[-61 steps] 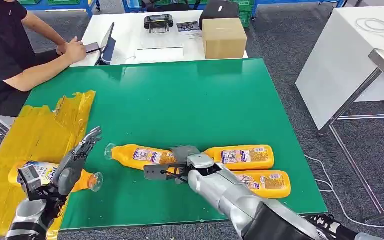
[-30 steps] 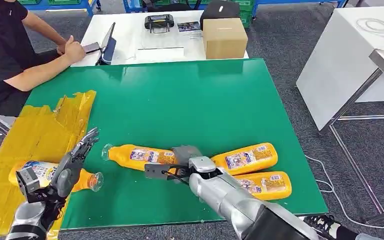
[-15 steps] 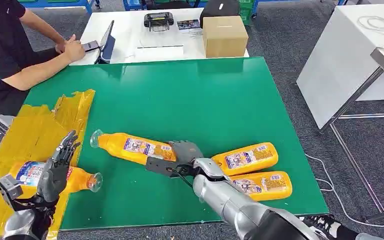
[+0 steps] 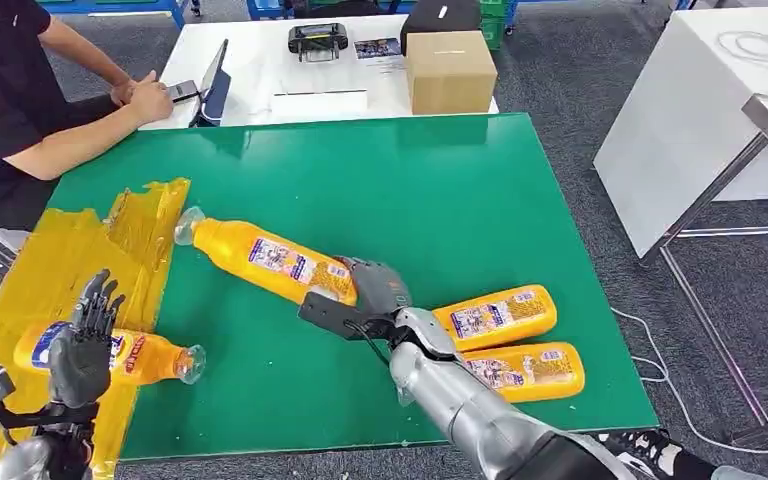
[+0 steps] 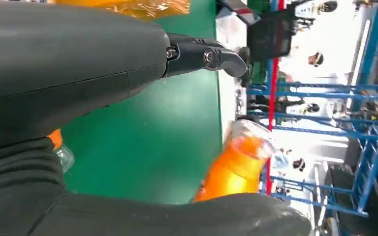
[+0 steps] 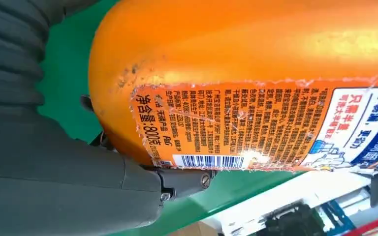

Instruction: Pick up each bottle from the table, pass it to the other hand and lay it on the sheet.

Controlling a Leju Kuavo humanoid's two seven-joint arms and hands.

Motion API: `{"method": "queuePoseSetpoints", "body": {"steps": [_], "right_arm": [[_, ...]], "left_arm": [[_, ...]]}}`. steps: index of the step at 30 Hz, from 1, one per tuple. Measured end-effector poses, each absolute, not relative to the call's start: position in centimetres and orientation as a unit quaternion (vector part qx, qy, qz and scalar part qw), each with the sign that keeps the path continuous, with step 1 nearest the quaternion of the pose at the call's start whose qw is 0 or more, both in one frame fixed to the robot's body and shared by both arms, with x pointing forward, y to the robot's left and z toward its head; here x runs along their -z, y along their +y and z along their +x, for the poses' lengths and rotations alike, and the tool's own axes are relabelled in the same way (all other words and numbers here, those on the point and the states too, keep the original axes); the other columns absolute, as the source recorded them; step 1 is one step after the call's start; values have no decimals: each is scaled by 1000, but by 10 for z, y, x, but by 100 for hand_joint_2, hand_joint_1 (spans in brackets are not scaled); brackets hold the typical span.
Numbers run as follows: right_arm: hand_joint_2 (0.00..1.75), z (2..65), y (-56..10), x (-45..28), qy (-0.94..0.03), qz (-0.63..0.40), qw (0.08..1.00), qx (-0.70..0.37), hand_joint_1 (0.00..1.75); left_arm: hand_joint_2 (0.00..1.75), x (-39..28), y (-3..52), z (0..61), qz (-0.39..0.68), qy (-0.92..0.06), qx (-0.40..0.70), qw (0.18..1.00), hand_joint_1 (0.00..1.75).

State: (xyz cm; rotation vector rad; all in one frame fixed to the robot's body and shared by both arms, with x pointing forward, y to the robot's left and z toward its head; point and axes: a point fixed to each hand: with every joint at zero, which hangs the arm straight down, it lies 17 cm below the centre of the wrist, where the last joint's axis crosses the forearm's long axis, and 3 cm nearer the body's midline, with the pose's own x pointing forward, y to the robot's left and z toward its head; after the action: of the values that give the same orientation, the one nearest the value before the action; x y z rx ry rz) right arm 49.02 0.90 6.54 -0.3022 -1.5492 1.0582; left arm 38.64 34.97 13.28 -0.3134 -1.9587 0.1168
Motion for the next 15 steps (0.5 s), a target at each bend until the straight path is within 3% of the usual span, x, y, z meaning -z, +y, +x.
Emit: {"method": "queuePoseSetpoints", "body": {"steps": [15], "right_arm": [[175,465,25,-110,-747,-117,524,-391,175]], "left_arm": [[175,-126,344,376,-233,-784,-167,551,0]]}}
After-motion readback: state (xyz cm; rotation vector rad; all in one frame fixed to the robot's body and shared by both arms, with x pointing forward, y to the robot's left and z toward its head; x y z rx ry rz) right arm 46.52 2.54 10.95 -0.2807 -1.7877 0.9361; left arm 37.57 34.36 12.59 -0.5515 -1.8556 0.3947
